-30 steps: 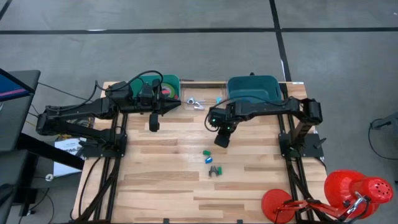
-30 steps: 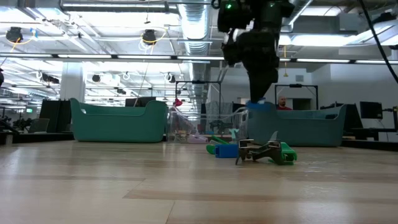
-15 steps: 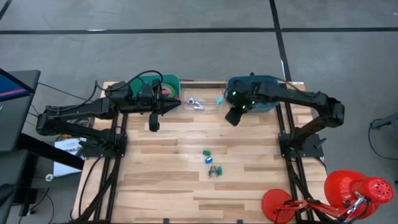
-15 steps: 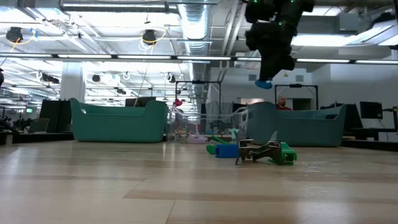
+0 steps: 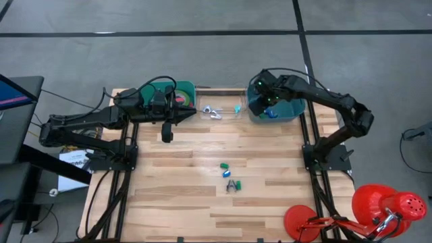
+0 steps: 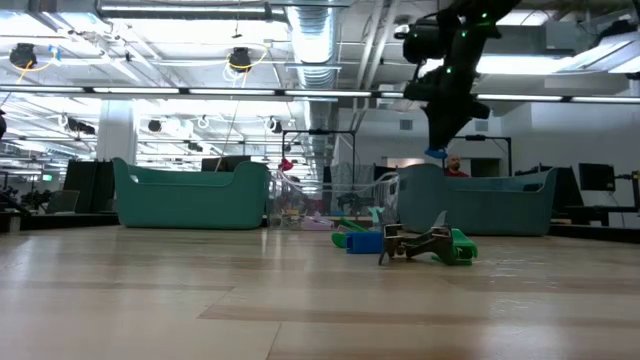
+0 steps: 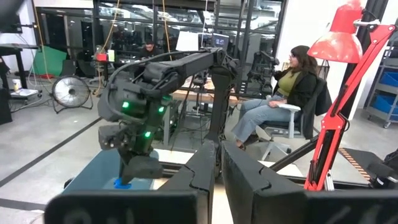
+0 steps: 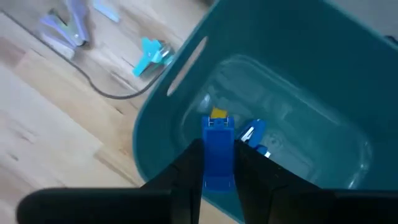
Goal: Pick and place Stapler, Stapler remover, tape
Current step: Put the blue stapler into the dark blue bin, then put the green stapler into the dark blue bin
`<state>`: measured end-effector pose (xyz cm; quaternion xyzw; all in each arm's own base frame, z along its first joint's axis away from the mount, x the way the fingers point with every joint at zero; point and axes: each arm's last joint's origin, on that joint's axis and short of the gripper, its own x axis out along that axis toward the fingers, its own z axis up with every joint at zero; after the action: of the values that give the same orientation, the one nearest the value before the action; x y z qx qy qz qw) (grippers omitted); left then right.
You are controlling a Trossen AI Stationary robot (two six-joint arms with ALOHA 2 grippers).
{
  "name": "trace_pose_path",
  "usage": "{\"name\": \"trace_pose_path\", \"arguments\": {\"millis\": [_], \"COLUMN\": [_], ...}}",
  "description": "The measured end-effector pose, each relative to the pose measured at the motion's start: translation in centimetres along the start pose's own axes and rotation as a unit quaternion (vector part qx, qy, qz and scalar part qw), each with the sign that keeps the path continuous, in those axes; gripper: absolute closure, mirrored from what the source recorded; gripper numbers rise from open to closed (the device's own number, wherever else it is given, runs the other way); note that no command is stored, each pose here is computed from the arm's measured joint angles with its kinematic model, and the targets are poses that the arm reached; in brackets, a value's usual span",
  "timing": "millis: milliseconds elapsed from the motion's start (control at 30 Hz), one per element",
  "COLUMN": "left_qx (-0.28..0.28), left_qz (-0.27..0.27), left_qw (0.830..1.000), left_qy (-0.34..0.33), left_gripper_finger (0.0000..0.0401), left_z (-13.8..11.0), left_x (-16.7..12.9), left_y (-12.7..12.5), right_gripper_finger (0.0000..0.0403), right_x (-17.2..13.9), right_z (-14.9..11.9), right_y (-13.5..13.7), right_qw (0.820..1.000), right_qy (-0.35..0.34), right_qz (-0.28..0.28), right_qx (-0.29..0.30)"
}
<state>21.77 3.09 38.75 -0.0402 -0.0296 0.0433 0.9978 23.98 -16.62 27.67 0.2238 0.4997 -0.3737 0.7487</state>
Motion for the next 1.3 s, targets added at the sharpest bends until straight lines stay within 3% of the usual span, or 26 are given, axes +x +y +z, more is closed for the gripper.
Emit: {"name": "trace_pose_path", "arguments": {"millis": [400, 767, 1033, 1300], "left_qx": [0.0, 0.0, 0.0, 0.0], "left_qz": [0.0, 0.0, 0.0, 0.0], "left_qw": [1.0, 1.0, 1.0, 1.0], "left_qy": [-0.002, -0.003, -0.003, -0.004], "left_gripper_finger": [0.038, 0.038, 0.038, 0.038], "left_z": [0.0, 0.1, 0.1, 0.1], "left_x": [0.0, 0.0, 0.0, 0.0], "left_y": [0.0, 0.0, 0.0, 0.0], "right_gripper_finger": [0.0334, 0.0329, 0.0259, 0.0197], "right_x": [2.1, 1.6, 1.1, -1.7], "right_z": [0.1, 0.0, -0.6, -1.7], "right_y": [0.6, 0.9, 2.1, 3.8], "right_qw": [0.999, 1.0, 0.999, 0.998], "right_qy": [0.032, 0.026, 0.027, -0.014], "right_qz": [-0.009, -0.009, -0.01, 0.021], "right_qx": [0.0, -0.006, -0.029, -0.06]}}
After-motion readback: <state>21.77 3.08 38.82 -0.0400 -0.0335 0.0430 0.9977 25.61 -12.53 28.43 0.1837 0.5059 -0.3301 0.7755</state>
